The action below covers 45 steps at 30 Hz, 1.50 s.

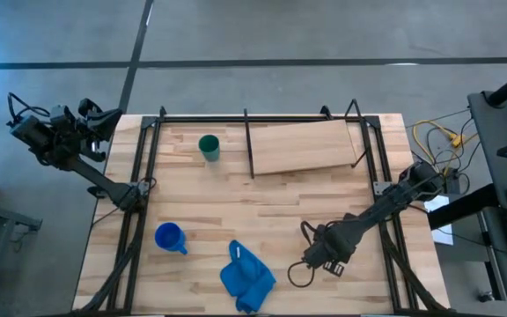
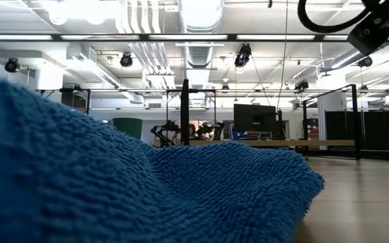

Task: Stack small to large cups/mugs on shelf
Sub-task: Put the transparent mug on the shelf

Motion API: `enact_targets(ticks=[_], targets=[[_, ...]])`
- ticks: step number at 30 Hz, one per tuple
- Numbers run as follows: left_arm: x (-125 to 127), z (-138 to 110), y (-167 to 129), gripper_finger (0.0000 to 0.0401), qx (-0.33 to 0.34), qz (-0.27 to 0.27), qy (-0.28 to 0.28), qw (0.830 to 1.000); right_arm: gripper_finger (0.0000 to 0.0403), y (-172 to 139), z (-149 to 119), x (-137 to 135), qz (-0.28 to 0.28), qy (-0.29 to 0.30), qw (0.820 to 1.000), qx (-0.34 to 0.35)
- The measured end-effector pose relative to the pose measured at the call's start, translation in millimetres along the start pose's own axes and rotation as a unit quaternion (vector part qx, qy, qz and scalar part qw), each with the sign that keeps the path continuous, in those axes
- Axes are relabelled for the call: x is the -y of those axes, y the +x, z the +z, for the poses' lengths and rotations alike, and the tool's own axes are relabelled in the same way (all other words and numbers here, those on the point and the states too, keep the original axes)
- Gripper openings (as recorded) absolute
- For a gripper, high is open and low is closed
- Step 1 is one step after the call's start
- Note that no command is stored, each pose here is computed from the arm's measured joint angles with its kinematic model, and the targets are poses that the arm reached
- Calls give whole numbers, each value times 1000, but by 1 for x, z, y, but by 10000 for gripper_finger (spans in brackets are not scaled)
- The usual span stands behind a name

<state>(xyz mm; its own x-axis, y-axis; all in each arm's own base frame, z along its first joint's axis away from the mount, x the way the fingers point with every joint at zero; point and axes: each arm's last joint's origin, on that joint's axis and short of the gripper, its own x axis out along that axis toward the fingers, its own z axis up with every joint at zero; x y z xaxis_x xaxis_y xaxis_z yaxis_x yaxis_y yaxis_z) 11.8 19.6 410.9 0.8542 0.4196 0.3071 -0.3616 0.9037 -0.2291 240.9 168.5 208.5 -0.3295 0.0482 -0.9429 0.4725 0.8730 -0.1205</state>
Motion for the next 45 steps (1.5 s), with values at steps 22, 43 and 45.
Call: enact_targets(ticks=[22,43,45], targets=[[0,0,0,0,0,0,2,1000,10,-10,29,15,58,-1,997,41],[0,0,0,0,0,0,2,1000,9,-157,155,215,6,71,947,313],[0,0,0,0,0,0,2,1000,9,-153,170,234,21,78,951,297]])
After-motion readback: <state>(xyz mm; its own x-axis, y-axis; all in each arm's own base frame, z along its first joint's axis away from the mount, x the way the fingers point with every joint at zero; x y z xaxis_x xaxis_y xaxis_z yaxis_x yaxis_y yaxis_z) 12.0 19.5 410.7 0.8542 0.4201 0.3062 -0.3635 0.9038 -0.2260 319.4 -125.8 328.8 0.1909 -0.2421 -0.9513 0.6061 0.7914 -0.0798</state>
